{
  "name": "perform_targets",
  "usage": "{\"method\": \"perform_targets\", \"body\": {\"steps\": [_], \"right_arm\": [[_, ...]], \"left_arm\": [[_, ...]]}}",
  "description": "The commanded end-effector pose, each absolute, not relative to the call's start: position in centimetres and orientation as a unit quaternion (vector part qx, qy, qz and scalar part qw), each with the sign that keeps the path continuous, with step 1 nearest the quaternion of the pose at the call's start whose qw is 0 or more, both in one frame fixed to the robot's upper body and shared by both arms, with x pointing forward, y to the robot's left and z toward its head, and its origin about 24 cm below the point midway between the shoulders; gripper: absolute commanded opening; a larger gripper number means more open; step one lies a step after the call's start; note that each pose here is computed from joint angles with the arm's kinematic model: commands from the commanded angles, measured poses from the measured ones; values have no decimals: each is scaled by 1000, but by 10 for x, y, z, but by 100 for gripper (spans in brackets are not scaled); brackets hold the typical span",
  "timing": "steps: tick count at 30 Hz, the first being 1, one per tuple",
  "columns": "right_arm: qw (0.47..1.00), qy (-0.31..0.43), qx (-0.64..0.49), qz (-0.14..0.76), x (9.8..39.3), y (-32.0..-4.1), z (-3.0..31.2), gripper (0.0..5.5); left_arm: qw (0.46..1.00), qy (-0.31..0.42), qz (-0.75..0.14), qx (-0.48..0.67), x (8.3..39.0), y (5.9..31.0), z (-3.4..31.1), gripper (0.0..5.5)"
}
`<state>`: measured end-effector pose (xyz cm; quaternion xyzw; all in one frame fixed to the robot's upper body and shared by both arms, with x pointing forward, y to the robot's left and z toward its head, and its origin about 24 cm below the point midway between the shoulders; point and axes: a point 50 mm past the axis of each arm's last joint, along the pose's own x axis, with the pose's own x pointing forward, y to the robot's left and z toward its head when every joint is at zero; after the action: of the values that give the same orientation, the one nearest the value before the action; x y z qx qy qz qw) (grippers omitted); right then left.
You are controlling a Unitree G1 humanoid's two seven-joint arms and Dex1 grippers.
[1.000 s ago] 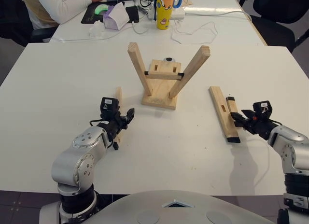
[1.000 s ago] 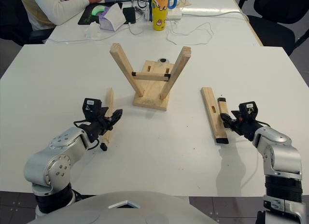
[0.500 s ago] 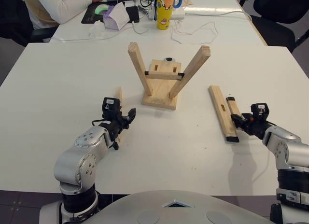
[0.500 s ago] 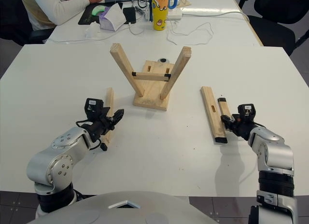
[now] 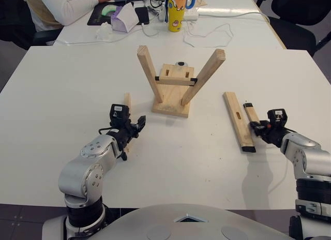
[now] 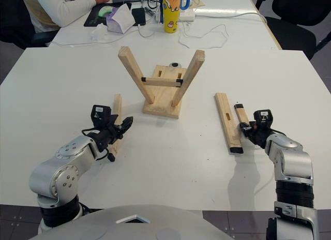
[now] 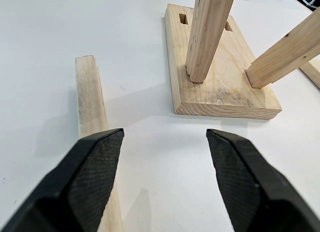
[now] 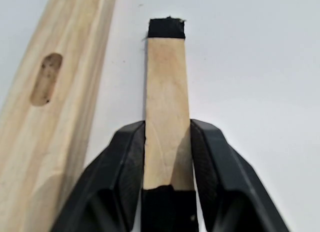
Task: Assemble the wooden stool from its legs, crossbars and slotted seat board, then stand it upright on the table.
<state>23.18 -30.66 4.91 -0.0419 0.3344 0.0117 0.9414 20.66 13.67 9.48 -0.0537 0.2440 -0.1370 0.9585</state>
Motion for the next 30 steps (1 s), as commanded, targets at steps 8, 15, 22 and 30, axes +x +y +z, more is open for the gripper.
{"method": "perform_targets", "body": {"steps": [8,15,22,30], "right_arm": [[976,216,-14,0,273,-293,83,132],[998,24,-51,26,301,-275,145,132],[961,-204,-11,186,294,-217,231,132],[886,-236,18,398,268,-160,269,132]], "left_arm": [[967,209,-136,-48,217,137,103,311],[977,155,-137,-47,228,140,119,311],[984,35,-139,-105,246,158,166,311],[893,-117,-295,-320,237,145,235,328]]}}
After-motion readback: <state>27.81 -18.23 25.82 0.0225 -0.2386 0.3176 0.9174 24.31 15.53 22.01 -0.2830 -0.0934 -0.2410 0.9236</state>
